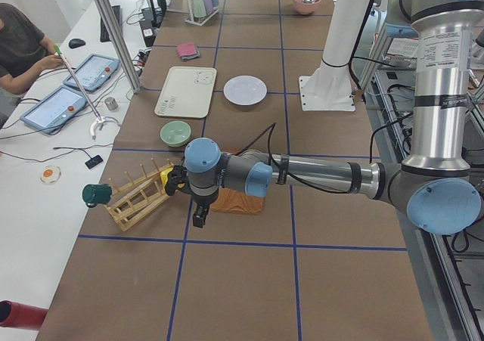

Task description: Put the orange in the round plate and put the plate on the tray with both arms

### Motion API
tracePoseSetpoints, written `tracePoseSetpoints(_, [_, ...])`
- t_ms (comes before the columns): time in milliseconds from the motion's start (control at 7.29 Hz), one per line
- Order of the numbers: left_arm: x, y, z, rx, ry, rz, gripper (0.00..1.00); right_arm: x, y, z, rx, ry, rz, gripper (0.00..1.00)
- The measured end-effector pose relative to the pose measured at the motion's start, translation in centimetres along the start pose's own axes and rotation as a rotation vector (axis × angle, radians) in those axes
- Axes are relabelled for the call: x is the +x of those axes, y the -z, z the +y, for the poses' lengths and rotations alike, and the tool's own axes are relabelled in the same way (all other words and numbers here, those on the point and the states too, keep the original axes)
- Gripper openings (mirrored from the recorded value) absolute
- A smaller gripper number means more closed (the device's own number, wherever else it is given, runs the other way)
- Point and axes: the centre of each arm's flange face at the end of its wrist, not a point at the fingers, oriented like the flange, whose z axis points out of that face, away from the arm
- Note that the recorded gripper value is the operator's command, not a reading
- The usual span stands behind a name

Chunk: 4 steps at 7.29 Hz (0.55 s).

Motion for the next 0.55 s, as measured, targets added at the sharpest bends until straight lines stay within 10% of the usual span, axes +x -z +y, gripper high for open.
tracePoseSetpoints(549, [0.31, 0.22, 0.28, 0.009, -0.01, 0.0, 1.0, -0.8, -0.43, -0.42, -0.007, 0.016, -0.003, 1.0])
